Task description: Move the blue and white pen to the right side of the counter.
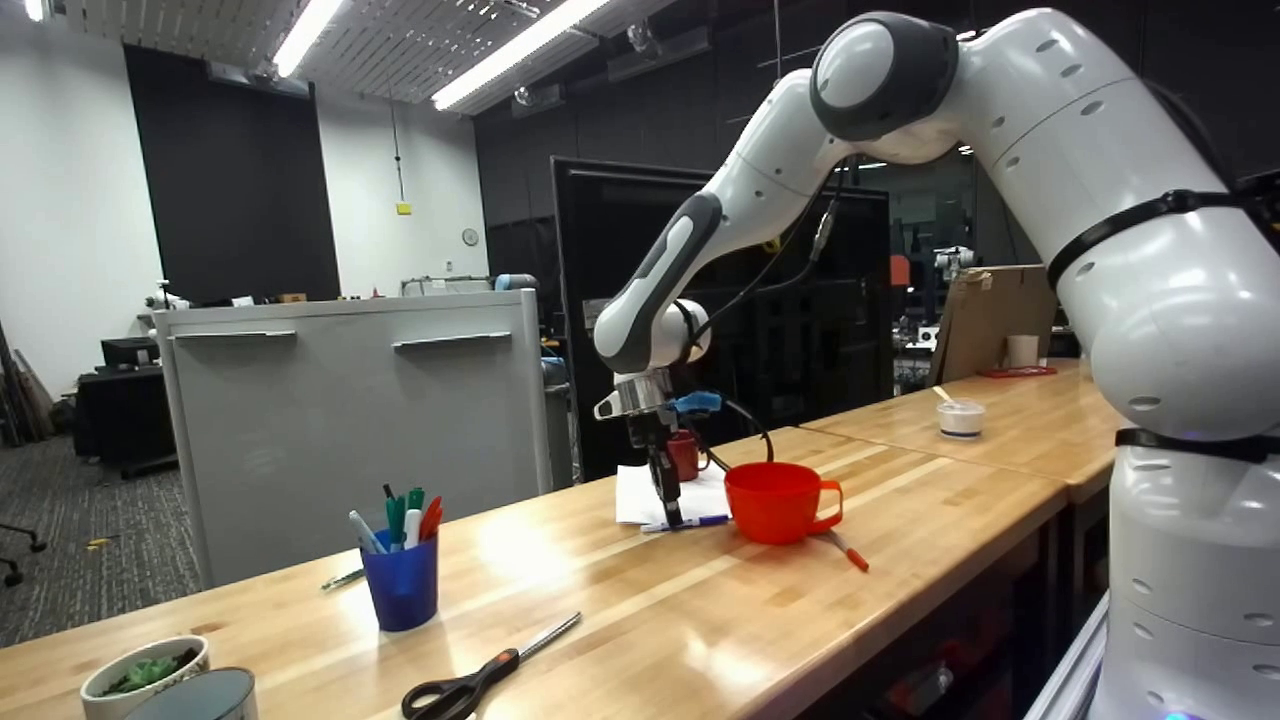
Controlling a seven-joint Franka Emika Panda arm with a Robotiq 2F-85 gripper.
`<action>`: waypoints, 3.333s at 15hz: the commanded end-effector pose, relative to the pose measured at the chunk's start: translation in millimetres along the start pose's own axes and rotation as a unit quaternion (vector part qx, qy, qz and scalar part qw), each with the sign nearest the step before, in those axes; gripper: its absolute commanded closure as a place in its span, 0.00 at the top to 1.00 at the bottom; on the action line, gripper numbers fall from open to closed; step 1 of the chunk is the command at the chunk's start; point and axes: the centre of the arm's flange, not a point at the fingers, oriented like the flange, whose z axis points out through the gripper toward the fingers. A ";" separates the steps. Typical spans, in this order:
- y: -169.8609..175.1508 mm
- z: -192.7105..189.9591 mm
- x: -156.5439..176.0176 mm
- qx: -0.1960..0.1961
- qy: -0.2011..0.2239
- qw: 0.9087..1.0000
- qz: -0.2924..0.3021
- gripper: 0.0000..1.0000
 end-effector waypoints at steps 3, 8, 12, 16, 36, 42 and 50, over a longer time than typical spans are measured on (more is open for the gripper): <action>-4.0 -4.8 -0.8 0.009 0.011 1.000 -0.004 0.53; -4.7 -4.4 -1.3 0.011 0.013 1.000 -0.005 0.88; -4.5 4.7 -2.9 0.029 0.011 1.000 -0.005 1.00; -5.7 9.7 -4.4 0.044 0.007 0.999 -0.007 1.00; -41.0 10.1 16.4 -0.010 -0.006 1.000 0.011 0.42; -53.5 11.1 16.3 -0.033 -0.007 0.999 0.028 0.81; -76.4 26.8 11.0 -0.093 -0.043 0.994 0.048 1.00</action>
